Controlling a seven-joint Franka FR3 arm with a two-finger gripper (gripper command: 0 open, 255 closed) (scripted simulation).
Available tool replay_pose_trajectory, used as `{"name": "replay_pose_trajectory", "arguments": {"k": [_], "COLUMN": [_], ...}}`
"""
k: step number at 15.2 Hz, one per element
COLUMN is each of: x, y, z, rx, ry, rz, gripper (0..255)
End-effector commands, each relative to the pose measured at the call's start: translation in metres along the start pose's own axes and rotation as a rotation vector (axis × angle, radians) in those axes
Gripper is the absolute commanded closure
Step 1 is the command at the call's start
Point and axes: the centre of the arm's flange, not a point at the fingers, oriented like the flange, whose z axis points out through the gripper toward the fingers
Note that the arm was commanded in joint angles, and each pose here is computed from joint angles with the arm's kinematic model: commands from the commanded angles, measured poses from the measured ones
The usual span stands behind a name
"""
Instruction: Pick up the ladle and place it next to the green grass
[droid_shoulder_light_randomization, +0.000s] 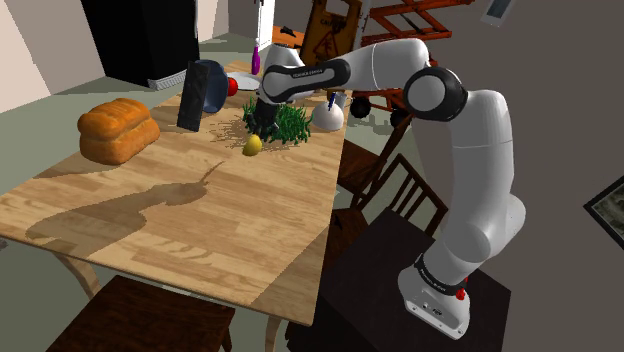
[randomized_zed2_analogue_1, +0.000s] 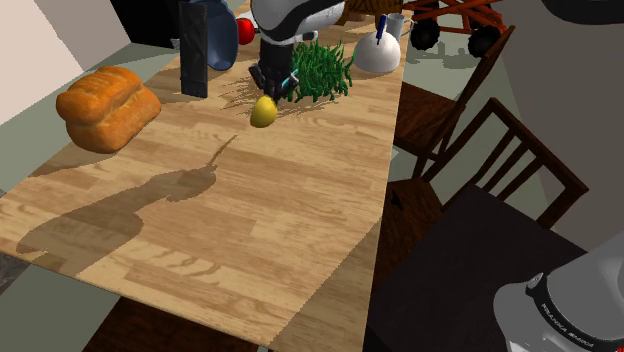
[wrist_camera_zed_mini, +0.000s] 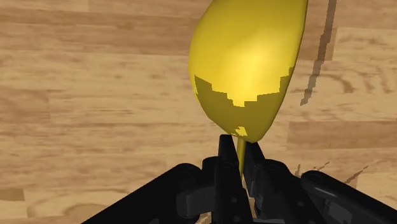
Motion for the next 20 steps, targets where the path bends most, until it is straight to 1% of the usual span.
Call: {"name": "replay_pose_trajectory", "arguments": {"k": [1,20], "x": [0.002,0.01], "y": [0.002,0.018], "z": [0.009,0.108], "rx": [0.0,0.0], "ry": [0.0,0.0], "rz": [0.0,0.0], "gripper": [255,255]}}
